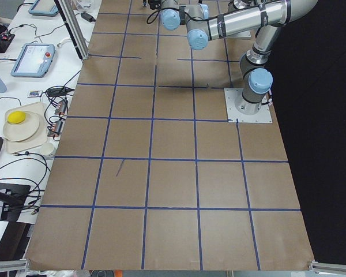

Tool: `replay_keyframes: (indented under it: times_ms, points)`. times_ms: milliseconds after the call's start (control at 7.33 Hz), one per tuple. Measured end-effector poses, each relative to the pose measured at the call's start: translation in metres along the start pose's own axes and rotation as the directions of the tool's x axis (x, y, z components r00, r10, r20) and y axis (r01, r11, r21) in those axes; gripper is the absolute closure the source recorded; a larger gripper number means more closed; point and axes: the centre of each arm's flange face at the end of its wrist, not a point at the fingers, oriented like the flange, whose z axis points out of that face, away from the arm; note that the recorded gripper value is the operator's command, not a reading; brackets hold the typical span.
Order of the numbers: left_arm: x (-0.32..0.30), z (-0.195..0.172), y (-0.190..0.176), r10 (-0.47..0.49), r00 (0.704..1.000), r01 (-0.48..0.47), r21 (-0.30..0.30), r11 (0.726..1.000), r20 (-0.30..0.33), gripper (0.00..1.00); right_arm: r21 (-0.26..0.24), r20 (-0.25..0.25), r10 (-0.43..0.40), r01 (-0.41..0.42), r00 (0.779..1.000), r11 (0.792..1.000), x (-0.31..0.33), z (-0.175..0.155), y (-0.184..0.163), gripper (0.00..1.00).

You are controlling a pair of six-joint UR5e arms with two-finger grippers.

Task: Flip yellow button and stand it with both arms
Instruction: 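Close the right gripper on the yellow button and open the left gripper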

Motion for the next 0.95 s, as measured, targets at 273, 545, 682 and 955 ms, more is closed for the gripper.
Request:
replay_keyframes:
  times_ms: [273,545,682,955]
  points:
    - [-0.0003,0.0000,-0.0003,-0.001,1.000,0.001,0.000,1.000,0.000,0.84,0.002,-0.004,-0.013,0.013,1.000,1.000,-0.0022,-0.0005,0.0020,0.64]
    - [-0.0007,0.0000,-0.0008,-0.002,1.000,0.002,0.000,1.000,0.001,0.43,0.004,-0.005,-0.028,0.028,1.000,1.000,-0.0033,-0.0007,0.0026,0.65]
    - [-0.0007,0.0000,-0.0009,0.000,1.000,0.000,0.000,1.000,0.003,0.01,0.004,-0.005,-0.031,0.031,1.000,1.000,-0.0039,-0.0009,0.0028,0.65]
    - [0.0004,-0.0001,-0.0011,0.011,1.000,-0.011,0.001,1.000,0.009,0.00,0.005,-0.005,-0.034,0.034,0.999,0.999,-0.0050,-0.0011,0.0030,0.65]
